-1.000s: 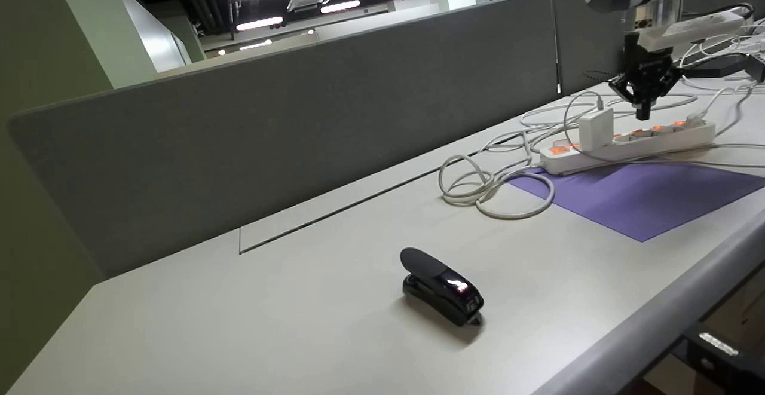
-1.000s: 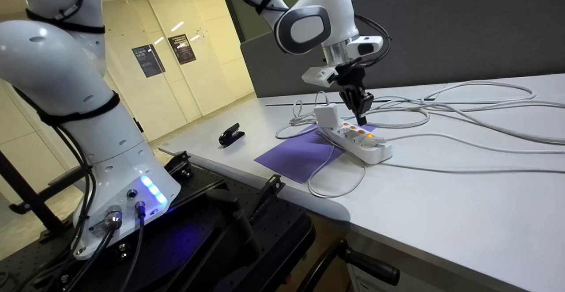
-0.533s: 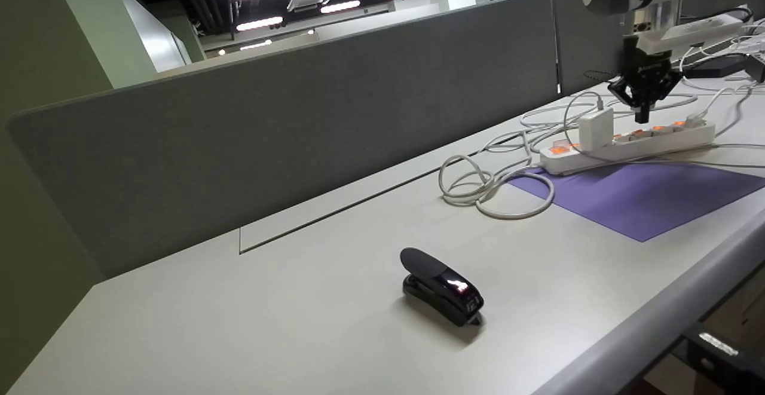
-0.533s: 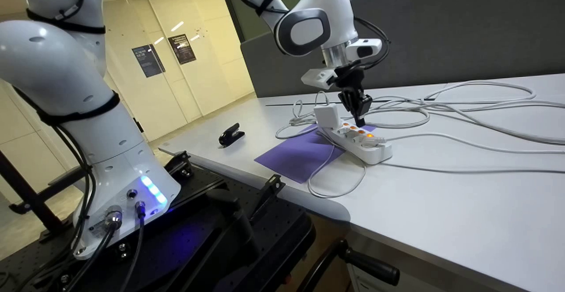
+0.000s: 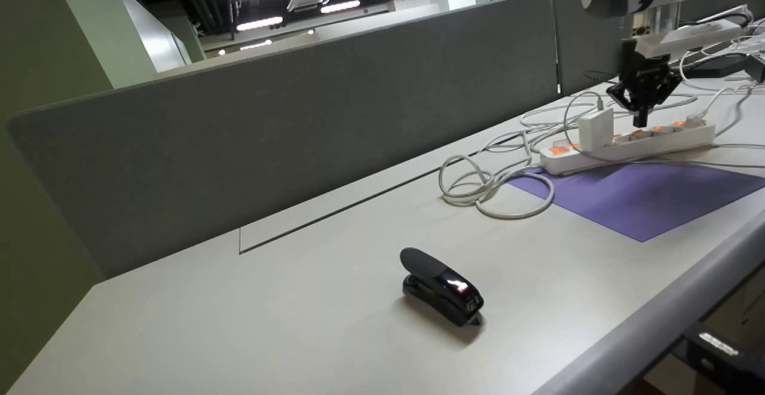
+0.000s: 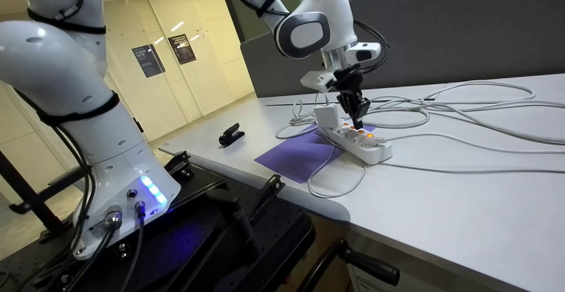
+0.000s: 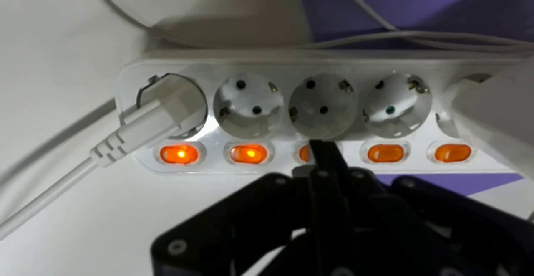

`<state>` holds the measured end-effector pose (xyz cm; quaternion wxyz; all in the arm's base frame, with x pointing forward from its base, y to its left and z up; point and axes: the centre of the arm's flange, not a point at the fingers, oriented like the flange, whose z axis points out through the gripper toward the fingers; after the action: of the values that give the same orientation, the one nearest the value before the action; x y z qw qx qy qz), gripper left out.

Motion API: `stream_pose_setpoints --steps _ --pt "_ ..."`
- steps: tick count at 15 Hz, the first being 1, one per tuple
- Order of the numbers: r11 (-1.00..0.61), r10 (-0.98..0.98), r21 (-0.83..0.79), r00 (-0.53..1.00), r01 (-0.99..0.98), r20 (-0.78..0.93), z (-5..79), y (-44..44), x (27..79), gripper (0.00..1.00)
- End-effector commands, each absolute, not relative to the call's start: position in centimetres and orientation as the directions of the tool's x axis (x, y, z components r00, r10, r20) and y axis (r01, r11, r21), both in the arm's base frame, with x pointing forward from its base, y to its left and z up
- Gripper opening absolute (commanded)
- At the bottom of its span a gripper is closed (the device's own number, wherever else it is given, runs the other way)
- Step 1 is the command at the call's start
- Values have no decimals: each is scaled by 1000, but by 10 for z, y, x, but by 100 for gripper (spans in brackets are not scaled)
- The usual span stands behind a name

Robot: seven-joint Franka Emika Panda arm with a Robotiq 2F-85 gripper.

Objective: Turn on the third switch from the right

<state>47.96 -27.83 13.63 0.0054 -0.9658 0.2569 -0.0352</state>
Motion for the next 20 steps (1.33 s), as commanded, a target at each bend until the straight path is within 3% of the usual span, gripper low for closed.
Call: stream_pose_setpoints --steps 1,20 --pt "-858 -513 -37 856 -512 66 137 -287 483 0" --pt "-859 -511 -63 856 -507 76 121 -289 495 0"
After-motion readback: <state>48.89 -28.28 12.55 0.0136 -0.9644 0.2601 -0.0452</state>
